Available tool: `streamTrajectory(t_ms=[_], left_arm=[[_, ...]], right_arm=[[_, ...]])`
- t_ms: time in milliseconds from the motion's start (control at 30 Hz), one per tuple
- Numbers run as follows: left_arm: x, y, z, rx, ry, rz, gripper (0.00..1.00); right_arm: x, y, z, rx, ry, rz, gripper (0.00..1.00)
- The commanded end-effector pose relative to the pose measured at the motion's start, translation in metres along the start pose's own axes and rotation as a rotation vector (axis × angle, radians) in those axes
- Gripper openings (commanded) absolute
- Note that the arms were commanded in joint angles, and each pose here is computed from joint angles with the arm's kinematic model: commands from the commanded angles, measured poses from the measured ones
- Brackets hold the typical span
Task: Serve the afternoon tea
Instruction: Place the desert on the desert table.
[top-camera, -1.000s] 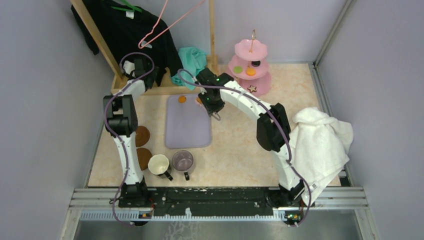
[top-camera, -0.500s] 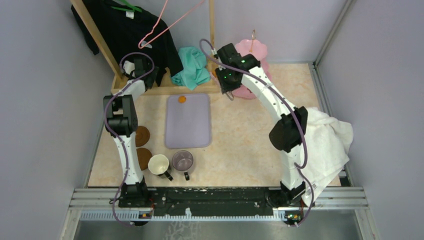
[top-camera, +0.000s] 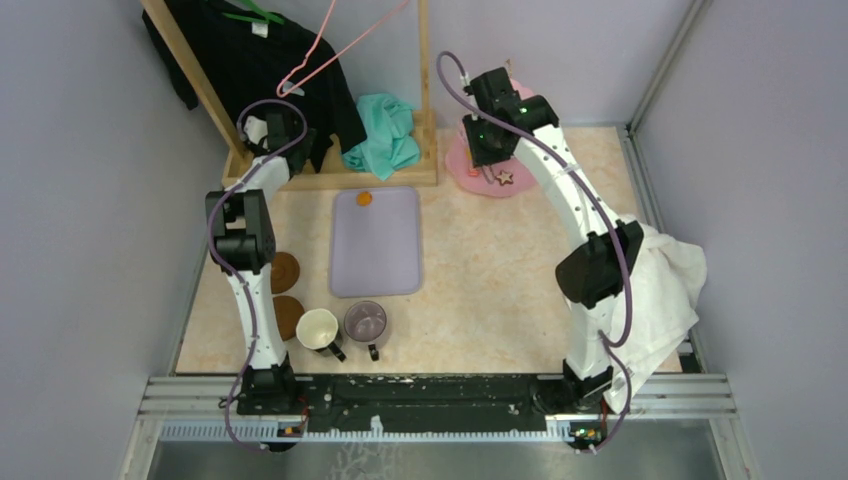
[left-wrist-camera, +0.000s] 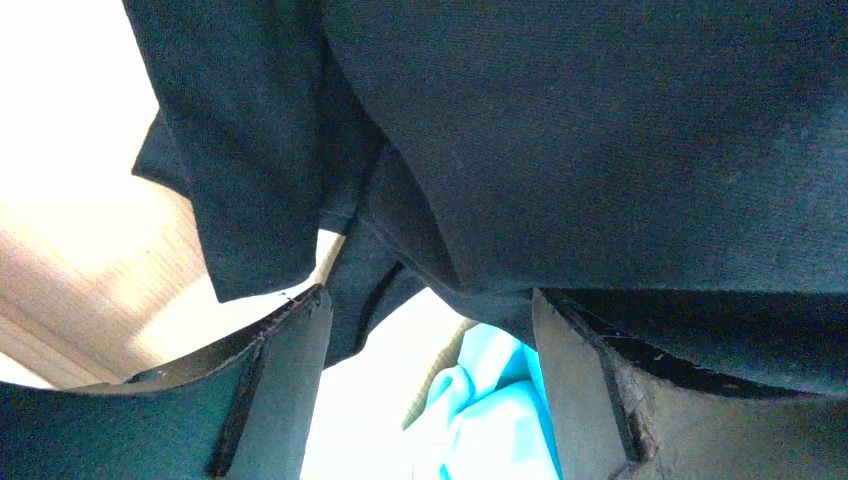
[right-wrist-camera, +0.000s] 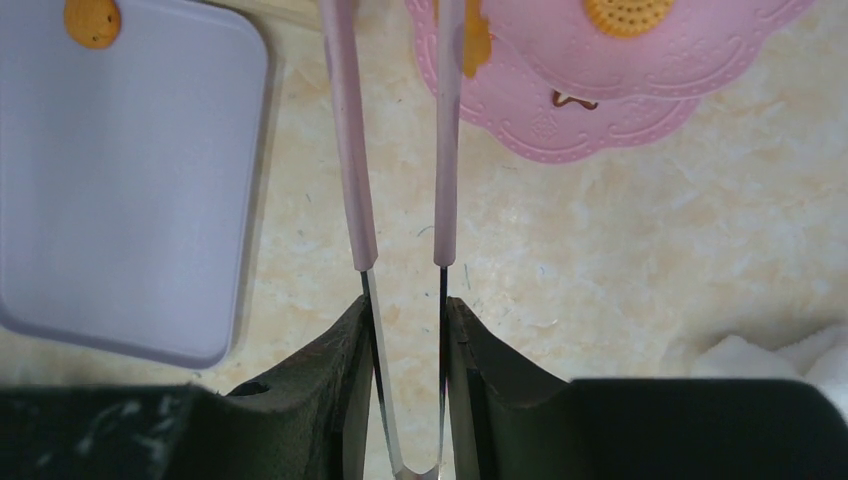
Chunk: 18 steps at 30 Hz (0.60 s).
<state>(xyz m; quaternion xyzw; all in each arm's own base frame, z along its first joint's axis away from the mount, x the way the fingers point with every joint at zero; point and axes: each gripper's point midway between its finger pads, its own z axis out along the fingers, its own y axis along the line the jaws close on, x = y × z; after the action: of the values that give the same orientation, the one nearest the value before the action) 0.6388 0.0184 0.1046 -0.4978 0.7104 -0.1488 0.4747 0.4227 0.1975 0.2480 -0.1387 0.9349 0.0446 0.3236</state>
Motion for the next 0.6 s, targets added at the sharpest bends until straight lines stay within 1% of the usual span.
streamTrajectory(t_ms=[0, 200, 367, 567], left_arm=[[-0.017, -0.017, -0.005, 0.029, -0.032, 0.005, 0.79], [-0.014, -0.017, -0.005, 0.03, -0.026, 0.005, 0.79], [-0.014, -0.017, -0.005, 0.029, -0.026, 0.008, 0.79], [-0.012, -0.015, -0.004, 0.022, -0.028, 0.011, 0.79]], right_arm=[[-0.038, -0.023, -0.053, 0.034, -0.174, 0.053, 0.0], [-0.044, -0.04, -0.065, 0.059, -0.206, 0.081, 0.0], [-0.038, -0.039, -0.063, 0.043, -0.184, 0.074, 0.0], [-0.029, -0.046, -0.064, 0.074, -0.182, 0.091, 0.0]])
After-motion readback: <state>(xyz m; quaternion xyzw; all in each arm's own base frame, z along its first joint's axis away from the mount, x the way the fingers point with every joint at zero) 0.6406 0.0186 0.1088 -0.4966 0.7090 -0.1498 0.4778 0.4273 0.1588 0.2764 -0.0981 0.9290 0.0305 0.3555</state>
